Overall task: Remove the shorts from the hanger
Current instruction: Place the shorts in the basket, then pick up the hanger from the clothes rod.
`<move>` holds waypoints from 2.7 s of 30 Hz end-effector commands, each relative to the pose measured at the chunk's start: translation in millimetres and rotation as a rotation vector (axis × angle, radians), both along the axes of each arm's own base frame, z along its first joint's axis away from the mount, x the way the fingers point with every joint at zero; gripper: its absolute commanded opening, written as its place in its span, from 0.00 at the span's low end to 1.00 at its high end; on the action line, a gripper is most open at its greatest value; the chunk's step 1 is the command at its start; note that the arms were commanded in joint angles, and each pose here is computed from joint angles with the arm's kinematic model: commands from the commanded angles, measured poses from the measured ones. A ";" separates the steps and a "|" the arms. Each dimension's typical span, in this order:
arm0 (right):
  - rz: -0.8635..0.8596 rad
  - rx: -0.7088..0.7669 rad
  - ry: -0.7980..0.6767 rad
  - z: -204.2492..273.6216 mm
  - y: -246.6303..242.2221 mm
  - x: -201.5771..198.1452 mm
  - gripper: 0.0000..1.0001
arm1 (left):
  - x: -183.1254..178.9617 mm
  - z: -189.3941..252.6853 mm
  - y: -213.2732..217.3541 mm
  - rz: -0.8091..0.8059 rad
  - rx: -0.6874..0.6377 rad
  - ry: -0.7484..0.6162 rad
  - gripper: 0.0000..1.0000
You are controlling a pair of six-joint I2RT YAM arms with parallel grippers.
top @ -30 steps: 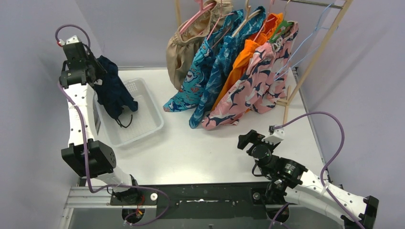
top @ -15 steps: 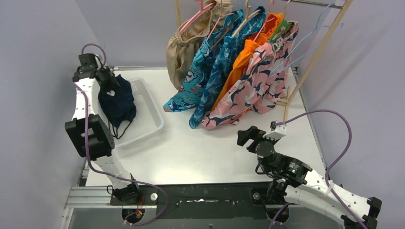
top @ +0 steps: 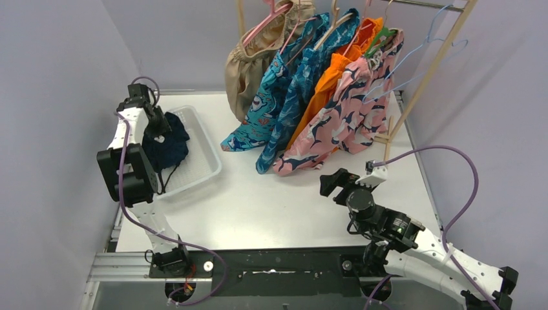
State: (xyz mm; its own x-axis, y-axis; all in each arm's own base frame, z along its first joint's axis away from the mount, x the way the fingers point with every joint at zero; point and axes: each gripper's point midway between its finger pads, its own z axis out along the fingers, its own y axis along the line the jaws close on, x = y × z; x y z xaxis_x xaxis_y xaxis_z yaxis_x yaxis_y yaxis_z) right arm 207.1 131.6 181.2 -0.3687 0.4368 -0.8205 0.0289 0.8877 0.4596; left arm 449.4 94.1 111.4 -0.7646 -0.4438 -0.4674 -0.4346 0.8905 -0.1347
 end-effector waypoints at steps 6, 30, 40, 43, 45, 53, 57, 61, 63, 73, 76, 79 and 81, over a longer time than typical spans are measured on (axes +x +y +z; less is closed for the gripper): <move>0.062 0.044 -0.094 62.3 15.4 5.6 0.91 | 30.0 26.3 -36.0 -0.079 0.046 -0.088 0.59; -0.040 -0.028 -0.195 170.5 -10.2 15.0 0.87 | -22.9 199.6 -150.1 -0.136 0.011 -0.731 0.73; -0.265 -0.190 -0.206 245.6 -39.1 43.7 0.85 | -79.8 164.9 -233.0 -0.343 -0.195 -0.694 0.74; -0.279 -0.241 -0.151 259.2 -52.8 77.4 0.86 | -93.4 151.3 -240.0 -0.370 -0.201 -0.662 0.74; -0.263 -0.274 -0.080 251.6 -54.3 101.8 0.87 | -97.2 144.3 -236.6 -0.365 -0.189 -0.648 0.74; -0.217 -0.214 -0.053 268.9 -68.8 146.6 0.90 | -113.3 135.3 -228.8 -0.391 -0.149 -0.602 0.76; -0.205 -0.177 -0.065 277.2 -69.0 153.0 0.90 | -118.3 128.0 -230.0 -0.394 -0.165 -0.588 0.77; -0.139 -0.146 -0.092 279.9 -56.6 153.6 0.90 | -120.7 122.5 -231.7 -0.403 -0.173 -0.570 0.78; -0.111 -0.121 -0.123 284.2 -50.5 152.9 0.90 | -120.8 119.9 -232.3 -0.405 -0.175 -0.561 0.78; -0.150 -0.131 -0.134 296.2 -48.7 180.4 0.89 | -120.8 121.9 -234.7 -0.409 -0.188 -0.562 0.78; -0.247 -0.170 -0.121 295.9 -64.8 188.2 0.88 | -122.2 122.5 -231.9 -0.400 -0.180 -0.559 0.78; -0.275 -0.205 -0.105 290.6 -69.6 198.7 0.88 | -123.4 122.4 -230.5 -0.396 -0.177 -0.556 0.78; -0.259 -0.224 -0.100 286.9 -66.7 207.8 0.86 | -123.4 122.8 -230.4 -0.397 -0.177 -0.558 0.78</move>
